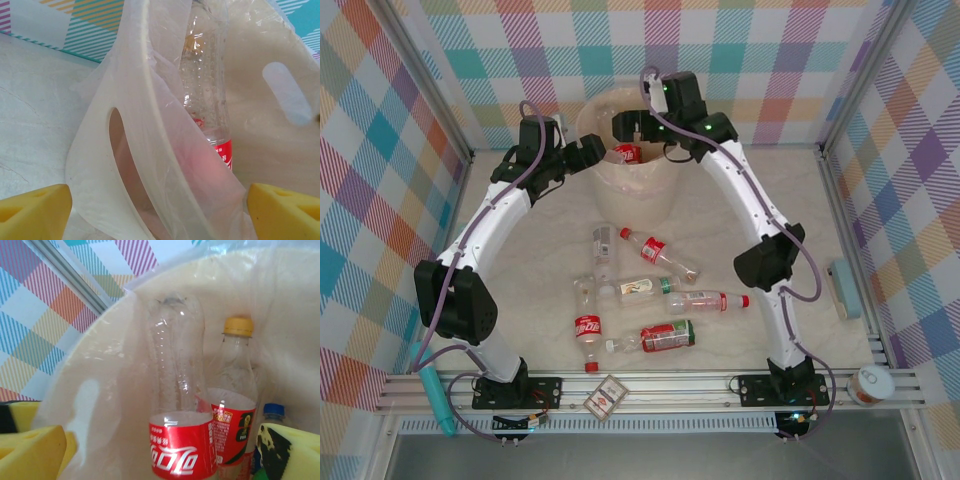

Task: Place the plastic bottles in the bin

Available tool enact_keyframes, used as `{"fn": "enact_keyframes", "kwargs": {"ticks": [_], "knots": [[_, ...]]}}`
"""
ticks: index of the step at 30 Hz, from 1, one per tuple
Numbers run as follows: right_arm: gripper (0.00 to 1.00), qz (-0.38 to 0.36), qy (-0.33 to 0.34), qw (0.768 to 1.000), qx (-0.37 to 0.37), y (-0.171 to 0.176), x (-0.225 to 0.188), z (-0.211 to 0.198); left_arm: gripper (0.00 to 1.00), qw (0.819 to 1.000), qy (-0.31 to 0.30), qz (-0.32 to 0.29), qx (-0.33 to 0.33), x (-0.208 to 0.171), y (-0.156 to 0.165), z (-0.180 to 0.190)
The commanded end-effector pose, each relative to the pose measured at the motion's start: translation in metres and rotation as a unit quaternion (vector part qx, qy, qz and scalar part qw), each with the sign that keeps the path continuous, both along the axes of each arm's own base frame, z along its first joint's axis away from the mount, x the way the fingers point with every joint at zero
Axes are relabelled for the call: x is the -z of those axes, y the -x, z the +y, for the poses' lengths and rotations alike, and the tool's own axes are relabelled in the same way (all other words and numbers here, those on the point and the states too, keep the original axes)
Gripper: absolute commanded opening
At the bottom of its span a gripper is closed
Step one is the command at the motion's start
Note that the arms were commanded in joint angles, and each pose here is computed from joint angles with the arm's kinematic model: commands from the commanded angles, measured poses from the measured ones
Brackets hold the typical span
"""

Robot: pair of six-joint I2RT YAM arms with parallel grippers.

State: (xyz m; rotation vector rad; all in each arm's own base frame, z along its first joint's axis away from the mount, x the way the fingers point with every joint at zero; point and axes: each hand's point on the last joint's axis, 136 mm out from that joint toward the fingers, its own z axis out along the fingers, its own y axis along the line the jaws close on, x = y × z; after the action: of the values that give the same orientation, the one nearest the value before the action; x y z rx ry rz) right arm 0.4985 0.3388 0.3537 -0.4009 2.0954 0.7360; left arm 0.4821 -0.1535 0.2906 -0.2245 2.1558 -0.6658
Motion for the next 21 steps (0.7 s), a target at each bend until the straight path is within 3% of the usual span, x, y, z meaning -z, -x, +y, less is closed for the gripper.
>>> {"fn": "enact_keyframes", "kwargs": {"ticks": [1, 4, 9, 12, 15, 18, 21], "knots": [[0.99, -0.065, 0.001, 0.998, 0.003, 0.040, -0.072, -0.026, 0.90, 0.998, -0.031, 0.052, -0.005, 0.030, 0.013, 0.007], [0.99, -0.066, 0.021, 0.997, 0.017, 0.066, -0.085, -0.049, 0.90, 0.998, -0.031, 0.050, -0.005, 0.027, 0.013, 0.007], [0.99, -0.026, 0.069, 0.996, 0.043, 0.122, -0.060, -0.097, 0.90, 0.998, -0.032, 0.047, -0.005, 0.025, 0.013, 0.008], [0.98, 0.021, 0.119, 0.990, 0.072, 0.164, -0.018, -0.137, 0.90, 0.998, -0.032, 0.048, -0.002, 0.026, 0.014, 0.007], [0.98, 0.116, 0.174, 0.971, 0.114, 0.215, 0.046, -0.182, 0.90, 0.999, -0.028, 0.046, 0.003, 0.023, 0.015, 0.005], [0.98, 0.220, 0.193, 0.950, 0.112, 0.267, 0.107, -0.199, 0.90, 0.999, -0.028, 0.042, 0.007, 0.017, 0.016, 0.005], [0.99, 0.276, 0.221, 0.929, 0.108, 0.299, 0.153, -0.210, 0.90, 0.999, -0.035, 0.039, 0.011, 0.014, 0.019, 0.006]]}}
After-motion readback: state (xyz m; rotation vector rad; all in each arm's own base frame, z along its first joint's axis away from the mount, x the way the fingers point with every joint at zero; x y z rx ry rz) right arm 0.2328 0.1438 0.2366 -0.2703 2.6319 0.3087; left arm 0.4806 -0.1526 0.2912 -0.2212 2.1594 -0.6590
